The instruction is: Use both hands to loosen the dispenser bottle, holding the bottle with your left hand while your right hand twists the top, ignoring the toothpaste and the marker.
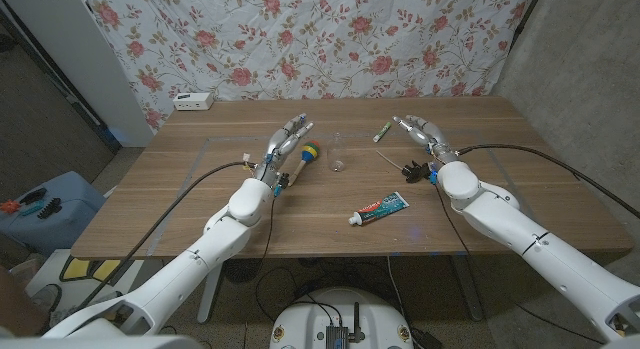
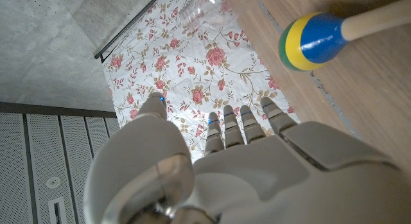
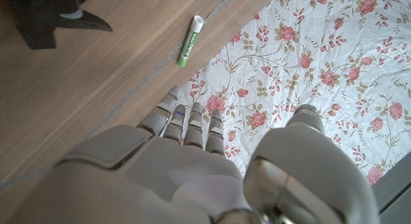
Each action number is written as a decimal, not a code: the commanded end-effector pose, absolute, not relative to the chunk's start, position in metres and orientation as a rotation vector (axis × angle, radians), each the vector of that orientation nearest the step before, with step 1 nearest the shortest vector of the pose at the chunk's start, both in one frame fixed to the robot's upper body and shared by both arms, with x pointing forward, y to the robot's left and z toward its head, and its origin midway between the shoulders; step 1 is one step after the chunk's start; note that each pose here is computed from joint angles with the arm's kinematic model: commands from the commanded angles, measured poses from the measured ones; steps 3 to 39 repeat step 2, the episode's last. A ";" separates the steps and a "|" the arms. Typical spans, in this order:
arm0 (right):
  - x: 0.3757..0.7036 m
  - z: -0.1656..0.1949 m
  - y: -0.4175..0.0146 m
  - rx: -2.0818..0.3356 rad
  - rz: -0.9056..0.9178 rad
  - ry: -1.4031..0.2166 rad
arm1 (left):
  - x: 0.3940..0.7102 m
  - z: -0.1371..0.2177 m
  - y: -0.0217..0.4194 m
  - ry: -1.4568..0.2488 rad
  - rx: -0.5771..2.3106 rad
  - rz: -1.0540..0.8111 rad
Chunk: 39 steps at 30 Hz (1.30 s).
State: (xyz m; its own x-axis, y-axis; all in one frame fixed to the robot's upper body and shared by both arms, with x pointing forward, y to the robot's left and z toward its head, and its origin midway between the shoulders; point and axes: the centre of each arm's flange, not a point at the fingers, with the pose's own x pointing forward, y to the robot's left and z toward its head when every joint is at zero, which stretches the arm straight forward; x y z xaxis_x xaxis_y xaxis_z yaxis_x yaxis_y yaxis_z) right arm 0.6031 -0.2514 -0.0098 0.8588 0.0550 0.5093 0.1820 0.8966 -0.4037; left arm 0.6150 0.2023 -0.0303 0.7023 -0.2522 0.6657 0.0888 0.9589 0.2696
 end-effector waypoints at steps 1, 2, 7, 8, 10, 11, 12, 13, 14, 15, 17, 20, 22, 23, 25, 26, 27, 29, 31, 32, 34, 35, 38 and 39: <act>0.606 -0.019 -0.254 -0.358 -0.040 -0.595 | 0.615 -0.031 0.218 -0.774 0.204 -0.185; 0.606 -0.020 -0.254 -0.357 -0.043 -0.592 | 0.614 -0.032 0.219 -0.775 0.207 -0.182; 0.606 -0.020 -0.254 -0.357 -0.043 -0.592 | 0.614 -0.032 0.219 -0.775 0.207 -0.182; 0.606 -0.020 -0.254 -0.357 -0.043 -0.592 | 0.614 -0.032 0.219 -0.775 0.207 -0.182; 0.606 -0.020 -0.254 -0.357 -0.043 -0.592 | 0.614 -0.032 0.219 -0.775 0.207 -0.182; 0.606 -0.020 -0.254 -0.357 -0.043 -0.592 | 0.614 -0.032 0.219 -0.775 0.207 -0.182; 0.606 -0.020 -0.254 -0.357 -0.043 -0.592 | 0.614 -0.032 0.219 -0.775 0.207 -0.182; 0.606 -0.020 -0.254 -0.357 -0.043 -0.592 | 0.614 -0.032 0.219 -0.775 0.207 -0.182; 0.606 -0.020 -0.254 -0.357 -0.043 -0.592 | 0.614 -0.032 0.219 -0.775 0.207 -0.182; 0.606 -0.020 -0.254 -0.357 -0.043 -0.592 | 0.614 -0.032 0.219 -0.775 0.207 -0.182; 0.606 -0.020 -0.254 -0.357 -0.043 -0.592 | 0.614 -0.032 0.219 -0.775 0.207 -0.182; 0.606 -0.020 -0.254 -0.357 -0.043 -0.592 | 0.614 -0.032 0.219 -0.775 0.207 -0.182; 0.606 -0.020 -0.254 -0.357 -0.043 -0.592 | 0.614 -0.032 0.219 -0.775 0.207 -0.182; 0.606 -0.020 -0.254 -0.357 -0.043 -0.592 | 0.614 -0.032 0.219 -0.775 0.207 -0.182; 0.606 -0.020 -0.254 -0.357 -0.043 -0.592 | 0.614 -0.032 0.219 -0.775 0.207 -0.182; 0.606 -0.020 -0.254 -0.357 -0.043 -0.592 | 0.614 -0.032 0.219 -0.775 0.207 -0.182; 0.606 -0.020 -0.254 -0.357 -0.043 -0.592 | 0.614 -0.032 0.219 -0.775 0.207 -0.182; 0.606 -0.020 -0.254 -0.357 -0.043 -0.592 | 0.614 -0.032 0.219 -0.775 0.207 -0.182; 0.606 -0.020 -0.254 -0.357 -0.043 -0.592 | 0.614 -0.032 0.219 -0.775 0.207 -0.182; 0.606 -0.020 -0.254 -0.357 -0.043 -0.592 | 0.614 -0.032 0.219 -0.775 0.207 -0.182; 0.606 -0.020 -0.254 -0.357 -0.043 -0.592 | 0.614 -0.032 0.219 -0.775 0.207 -0.182; 0.606 -0.020 -0.254 -0.357 -0.043 -0.592 | 0.614 -0.032 0.219 -0.775 0.207 -0.182; 0.606 -0.020 -0.254 -0.357 -0.043 -0.592 | 0.614 -0.032 0.219 -0.775 0.207 -0.182; 0.606 -0.020 -0.254 -0.357 -0.043 -0.592 | 0.614 -0.032 0.219 -0.775 0.207 -0.182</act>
